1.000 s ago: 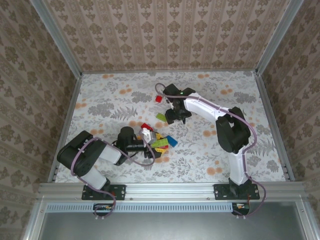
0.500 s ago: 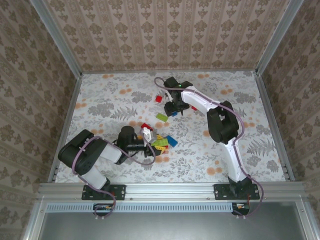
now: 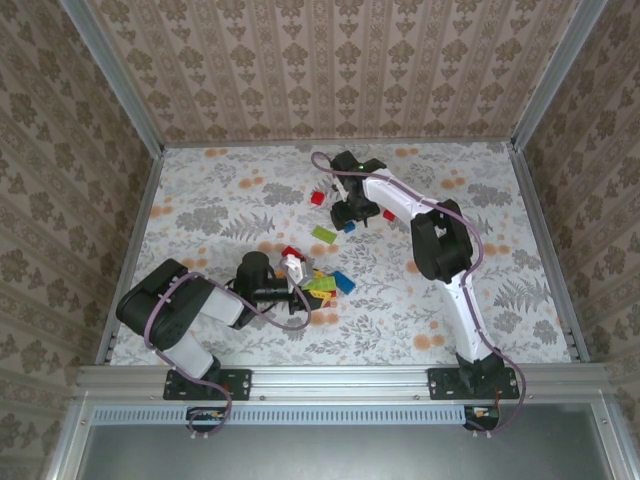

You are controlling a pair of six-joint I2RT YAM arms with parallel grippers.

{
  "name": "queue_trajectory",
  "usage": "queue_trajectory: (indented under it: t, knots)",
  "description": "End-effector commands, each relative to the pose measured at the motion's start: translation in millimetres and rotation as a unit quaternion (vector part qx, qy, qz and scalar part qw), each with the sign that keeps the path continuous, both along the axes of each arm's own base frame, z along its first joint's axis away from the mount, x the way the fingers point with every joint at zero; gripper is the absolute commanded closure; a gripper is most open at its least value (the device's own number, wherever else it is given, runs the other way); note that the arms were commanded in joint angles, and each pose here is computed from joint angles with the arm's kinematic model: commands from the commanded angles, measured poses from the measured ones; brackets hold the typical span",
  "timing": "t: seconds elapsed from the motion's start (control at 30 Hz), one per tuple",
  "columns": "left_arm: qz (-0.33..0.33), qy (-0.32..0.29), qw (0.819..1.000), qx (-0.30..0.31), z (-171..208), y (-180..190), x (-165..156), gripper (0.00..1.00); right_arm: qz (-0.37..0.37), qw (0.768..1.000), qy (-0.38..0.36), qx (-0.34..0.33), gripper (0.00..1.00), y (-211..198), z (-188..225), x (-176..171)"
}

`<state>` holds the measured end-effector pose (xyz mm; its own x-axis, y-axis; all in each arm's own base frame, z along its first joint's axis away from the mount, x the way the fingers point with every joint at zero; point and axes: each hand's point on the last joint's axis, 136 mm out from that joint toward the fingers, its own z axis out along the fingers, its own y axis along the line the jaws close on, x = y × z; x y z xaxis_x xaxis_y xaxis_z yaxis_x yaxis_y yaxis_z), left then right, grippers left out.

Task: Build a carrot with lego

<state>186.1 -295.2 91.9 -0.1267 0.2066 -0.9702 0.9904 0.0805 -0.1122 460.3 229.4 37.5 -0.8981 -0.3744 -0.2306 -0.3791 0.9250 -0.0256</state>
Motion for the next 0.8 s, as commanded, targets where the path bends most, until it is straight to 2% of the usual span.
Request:
queue_trajectory:
  t: [0.0,0.17,0.43,0.7,0.77]
  knots:
    - [-0.011,-0.010,1.000,-0.007,3.6,0.0,-0.1,0.58,0.008,1.000,0.020,-0.005,0.28,-1.5,-9.6,-1.3]
    - [-0.012,-0.010,1.000,-0.008,3.7,-0.1,-0.5,0.59,0.010,1.000,0.028,-0.008,0.29,-1.8,-14.2,-2.7]
    - [-0.013,-0.009,1.000,-0.006,2.6,-0.5,0.0,0.60,0.006,0.999,0.036,-0.004,0.38,-1.1,-18.2,-5.8]
    - [-0.010,-0.009,1.000,-0.007,3.4,0.0,0.4,0.39,0.006,0.999,0.036,0.014,0.35,4.7,-11.8,-7.3]
    - [-0.009,-0.009,1.000,-0.007,3.7,0.0,0.4,0.37,0.004,0.999,0.037,0.020,0.35,5.6,-10.5,-7.1]
